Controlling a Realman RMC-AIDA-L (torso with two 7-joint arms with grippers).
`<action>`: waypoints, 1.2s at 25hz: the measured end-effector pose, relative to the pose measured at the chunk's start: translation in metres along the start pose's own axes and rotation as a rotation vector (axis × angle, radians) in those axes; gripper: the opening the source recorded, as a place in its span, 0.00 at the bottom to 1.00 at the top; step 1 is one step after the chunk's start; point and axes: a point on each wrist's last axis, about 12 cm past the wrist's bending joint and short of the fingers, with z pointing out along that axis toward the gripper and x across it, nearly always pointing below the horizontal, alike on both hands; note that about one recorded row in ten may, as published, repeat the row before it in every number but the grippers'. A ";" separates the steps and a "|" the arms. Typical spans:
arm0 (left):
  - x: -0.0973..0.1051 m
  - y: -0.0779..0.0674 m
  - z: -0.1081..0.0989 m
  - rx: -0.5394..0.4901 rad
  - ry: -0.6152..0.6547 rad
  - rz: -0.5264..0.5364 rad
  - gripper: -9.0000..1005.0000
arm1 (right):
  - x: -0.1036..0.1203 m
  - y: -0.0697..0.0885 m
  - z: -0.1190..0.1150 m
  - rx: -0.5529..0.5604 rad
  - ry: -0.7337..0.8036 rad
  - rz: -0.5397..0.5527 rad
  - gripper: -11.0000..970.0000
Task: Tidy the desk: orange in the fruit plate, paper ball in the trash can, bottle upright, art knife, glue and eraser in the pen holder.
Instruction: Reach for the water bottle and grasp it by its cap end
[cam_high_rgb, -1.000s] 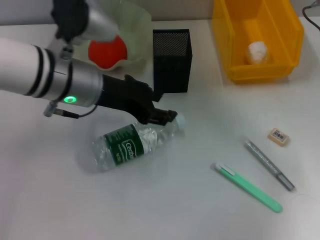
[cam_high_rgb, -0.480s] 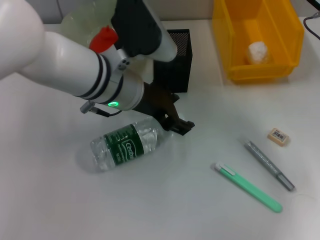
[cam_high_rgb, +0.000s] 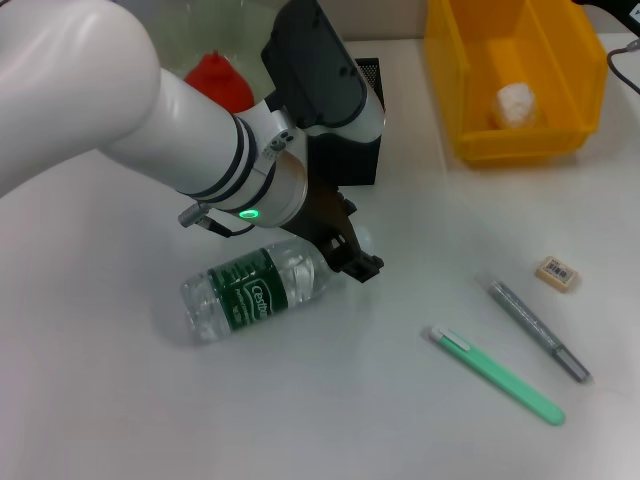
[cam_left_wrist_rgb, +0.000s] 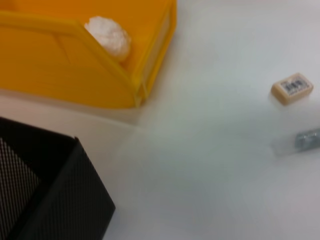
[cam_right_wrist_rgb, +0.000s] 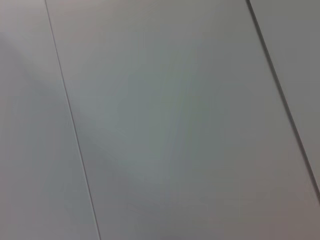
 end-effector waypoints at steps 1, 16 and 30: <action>0.000 0.000 0.001 0.002 0.008 0.000 0.77 | 0.000 0.000 0.000 0.000 -0.001 0.002 0.85; 0.000 0.003 0.011 -0.020 0.104 0.076 0.77 | 0.006 0.001 -0.011 0.005 -0.028 0.044 0.85; -0.002 0.003 0.012 -0.024 0.103 0.099 0.50 | 0.008 0.000 -0.016 0.021 -0.043 0.051 0.85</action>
